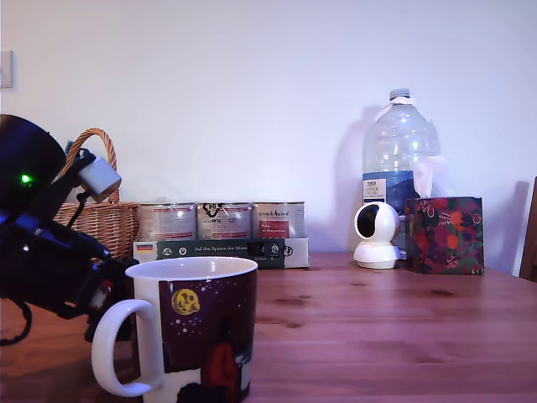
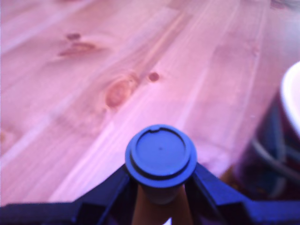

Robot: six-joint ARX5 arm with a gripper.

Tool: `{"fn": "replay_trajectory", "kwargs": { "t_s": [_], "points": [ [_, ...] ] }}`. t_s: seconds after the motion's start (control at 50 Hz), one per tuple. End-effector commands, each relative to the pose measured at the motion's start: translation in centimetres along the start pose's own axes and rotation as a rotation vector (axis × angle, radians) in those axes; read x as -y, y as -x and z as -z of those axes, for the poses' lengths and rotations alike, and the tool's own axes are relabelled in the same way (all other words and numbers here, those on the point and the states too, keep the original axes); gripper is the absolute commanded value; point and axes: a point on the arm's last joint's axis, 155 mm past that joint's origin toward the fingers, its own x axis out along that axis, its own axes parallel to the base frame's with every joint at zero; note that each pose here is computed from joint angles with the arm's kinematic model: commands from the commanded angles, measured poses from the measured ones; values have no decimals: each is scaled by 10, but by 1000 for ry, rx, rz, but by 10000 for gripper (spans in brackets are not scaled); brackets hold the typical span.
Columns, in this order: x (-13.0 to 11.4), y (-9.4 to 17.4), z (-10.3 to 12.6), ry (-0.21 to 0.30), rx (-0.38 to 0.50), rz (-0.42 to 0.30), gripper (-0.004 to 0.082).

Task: Pick up the coffee capsules from the table one by one and drop them inside the nearest coffee cup

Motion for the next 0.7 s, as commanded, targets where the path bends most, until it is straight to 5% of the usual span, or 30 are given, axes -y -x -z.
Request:
{"fn": "replay_trajectory", "kwargs": {
  "t_s": [0.0,0.68],
  "points": [
    [1,6,-13,-7,22,-5,157],
    [39,65,-56,4,9,2,158]
  ]
}}
